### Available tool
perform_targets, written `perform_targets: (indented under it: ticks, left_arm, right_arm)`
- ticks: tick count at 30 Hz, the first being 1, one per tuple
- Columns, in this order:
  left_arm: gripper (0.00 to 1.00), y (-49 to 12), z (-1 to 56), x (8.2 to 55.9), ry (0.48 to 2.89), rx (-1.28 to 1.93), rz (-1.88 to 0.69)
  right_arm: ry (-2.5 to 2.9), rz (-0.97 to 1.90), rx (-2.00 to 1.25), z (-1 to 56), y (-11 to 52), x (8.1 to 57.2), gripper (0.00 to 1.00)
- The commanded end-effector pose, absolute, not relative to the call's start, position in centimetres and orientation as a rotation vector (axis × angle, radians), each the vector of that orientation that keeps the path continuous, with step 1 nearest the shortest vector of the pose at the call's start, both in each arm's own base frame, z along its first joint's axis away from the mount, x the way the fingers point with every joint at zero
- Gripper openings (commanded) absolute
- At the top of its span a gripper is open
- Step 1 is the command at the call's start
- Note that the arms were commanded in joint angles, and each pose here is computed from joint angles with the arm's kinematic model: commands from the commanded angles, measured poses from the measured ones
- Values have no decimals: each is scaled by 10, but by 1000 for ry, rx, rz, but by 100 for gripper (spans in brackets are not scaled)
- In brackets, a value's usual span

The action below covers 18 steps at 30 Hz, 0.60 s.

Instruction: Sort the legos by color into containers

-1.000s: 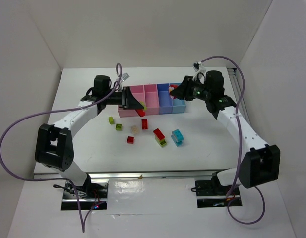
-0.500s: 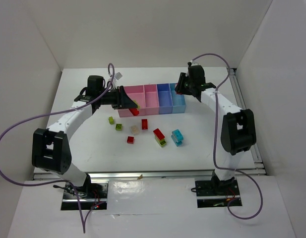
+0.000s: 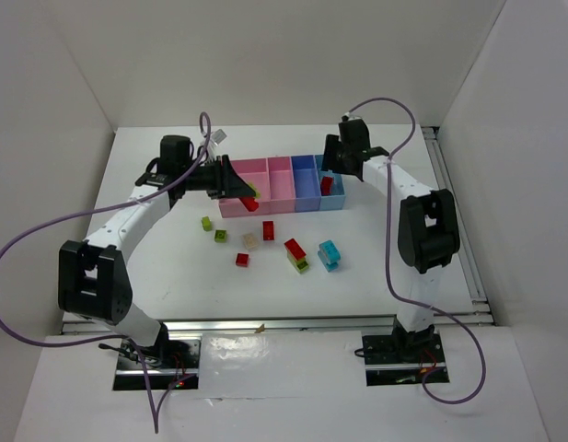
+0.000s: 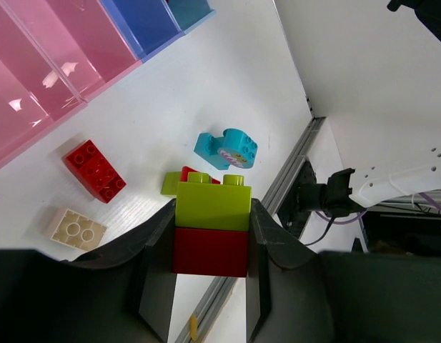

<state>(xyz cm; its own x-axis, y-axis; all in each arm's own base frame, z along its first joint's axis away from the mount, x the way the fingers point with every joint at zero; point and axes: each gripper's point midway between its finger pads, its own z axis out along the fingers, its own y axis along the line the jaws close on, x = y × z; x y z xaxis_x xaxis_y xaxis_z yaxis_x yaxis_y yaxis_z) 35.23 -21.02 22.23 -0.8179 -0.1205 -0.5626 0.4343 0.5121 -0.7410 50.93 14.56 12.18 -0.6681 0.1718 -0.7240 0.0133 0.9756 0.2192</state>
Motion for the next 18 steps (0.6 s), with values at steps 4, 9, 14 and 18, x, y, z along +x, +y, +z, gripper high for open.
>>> perform_targets:
  ticks: [4, 9, 14, 18]
  left_arm:
    - [0, -215, 258, 346, 2081, 390, -1334]
    - [0, -224, 270, 325, 1995, 562, -1479]
    - [0, -227, 271, 323, 1936, 630, -1538]
    - [0, -234, 284, 314, 1850, 684, -1614]
  right_arm:
    - [2168, 274, 110, 192, 146, 498, 58]
    - [2011, 582, -75, 249, 179, 450, 55]
    - [1863, 1021, -380, 280, 229, 364, 70]
    - [1814, 1229, -509, 282, 251, 320, 75]
